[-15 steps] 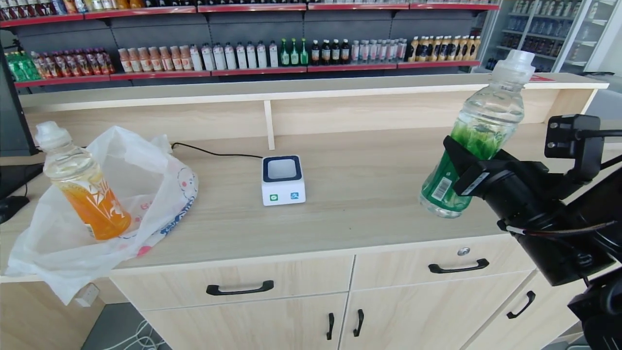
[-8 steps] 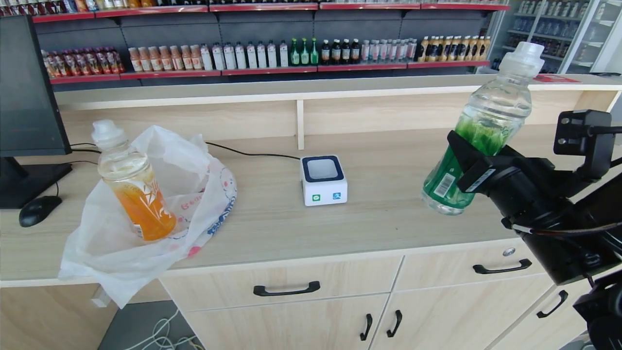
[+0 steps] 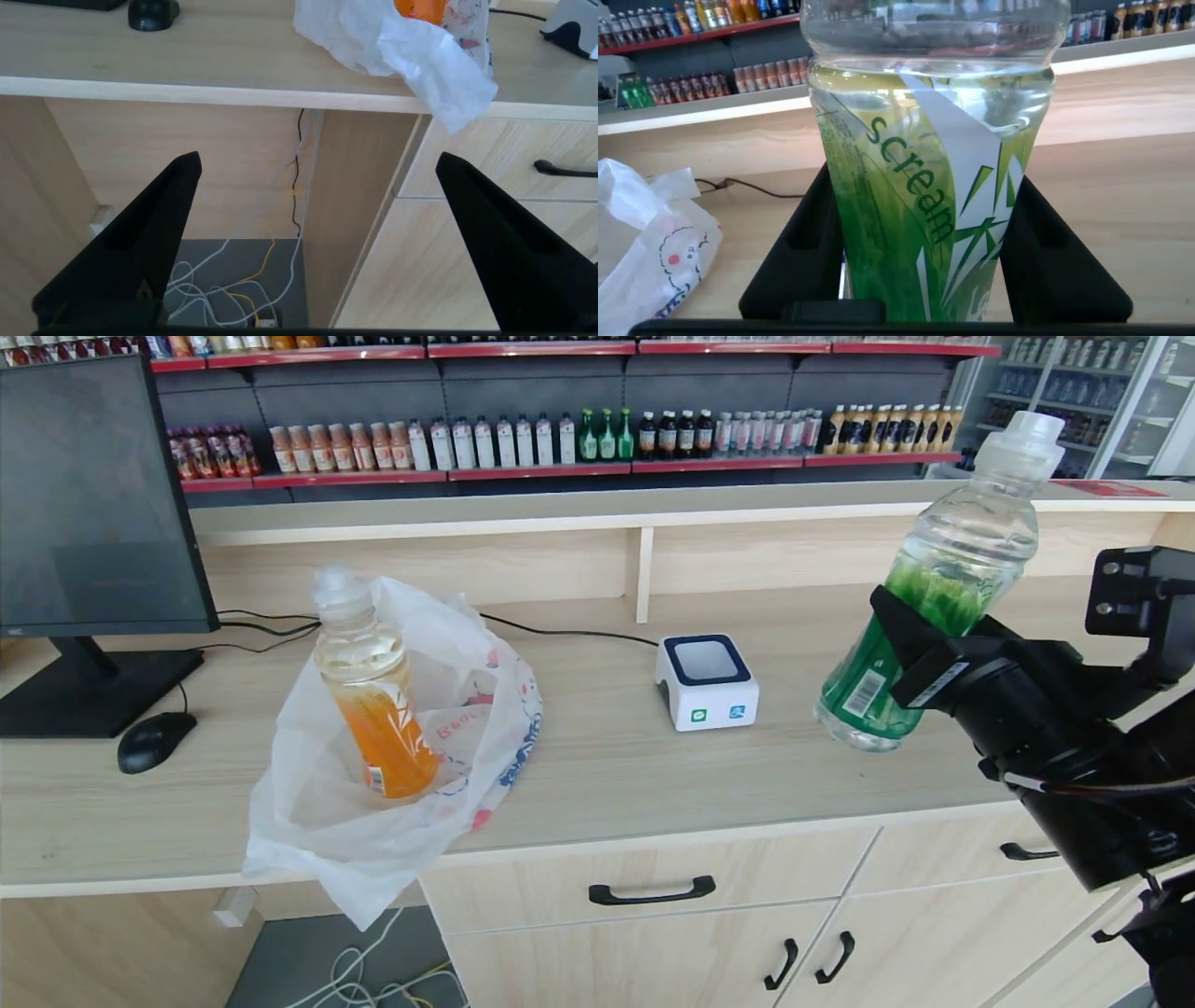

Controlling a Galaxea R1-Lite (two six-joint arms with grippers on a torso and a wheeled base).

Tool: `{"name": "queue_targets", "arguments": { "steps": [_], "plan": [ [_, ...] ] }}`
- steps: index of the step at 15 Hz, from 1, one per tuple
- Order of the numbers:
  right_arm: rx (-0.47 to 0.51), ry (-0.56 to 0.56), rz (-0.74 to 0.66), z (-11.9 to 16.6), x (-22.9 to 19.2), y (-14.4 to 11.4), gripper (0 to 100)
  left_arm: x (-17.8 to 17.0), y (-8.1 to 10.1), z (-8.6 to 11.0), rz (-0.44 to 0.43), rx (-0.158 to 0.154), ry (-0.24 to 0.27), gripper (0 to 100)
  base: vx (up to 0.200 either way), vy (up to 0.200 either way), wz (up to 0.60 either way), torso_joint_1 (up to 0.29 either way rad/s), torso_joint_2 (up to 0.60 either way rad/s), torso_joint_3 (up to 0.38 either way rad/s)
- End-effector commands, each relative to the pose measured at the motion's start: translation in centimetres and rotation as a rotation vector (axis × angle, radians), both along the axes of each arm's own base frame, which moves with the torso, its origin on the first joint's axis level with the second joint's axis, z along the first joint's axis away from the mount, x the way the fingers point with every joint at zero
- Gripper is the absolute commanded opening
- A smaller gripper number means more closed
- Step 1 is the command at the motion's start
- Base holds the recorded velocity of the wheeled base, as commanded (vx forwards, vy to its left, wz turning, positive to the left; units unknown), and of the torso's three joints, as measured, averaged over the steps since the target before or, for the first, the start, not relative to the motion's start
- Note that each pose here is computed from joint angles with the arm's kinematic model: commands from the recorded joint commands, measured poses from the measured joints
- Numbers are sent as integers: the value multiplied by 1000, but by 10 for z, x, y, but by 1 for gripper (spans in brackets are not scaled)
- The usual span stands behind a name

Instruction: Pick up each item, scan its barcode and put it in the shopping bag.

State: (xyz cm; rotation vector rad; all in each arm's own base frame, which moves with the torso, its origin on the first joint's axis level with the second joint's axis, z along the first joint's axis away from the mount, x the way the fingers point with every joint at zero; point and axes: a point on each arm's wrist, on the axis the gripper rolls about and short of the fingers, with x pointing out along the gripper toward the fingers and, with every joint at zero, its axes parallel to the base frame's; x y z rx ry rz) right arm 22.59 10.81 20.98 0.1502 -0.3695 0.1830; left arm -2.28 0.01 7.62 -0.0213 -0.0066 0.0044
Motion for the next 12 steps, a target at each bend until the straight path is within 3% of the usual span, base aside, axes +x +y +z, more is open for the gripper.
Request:
{"name": "queue_targets", "arguments": {
  "steps": [1,5,12],
  "plan": [
    [-3,0,1,0,-5,-2,0,0,0,0,-1,3,-1,100,0,200,0,7,2,-2],
    [-24,-17,52,3,-2,0,0,0,0,0,-1,4,-1,100,0,0,0,0,0,0],
    [-108,-124,251,4,65,17,0,0,0,0,0,1,-1,100,0,0,0,0,0,0]
  ]
}}
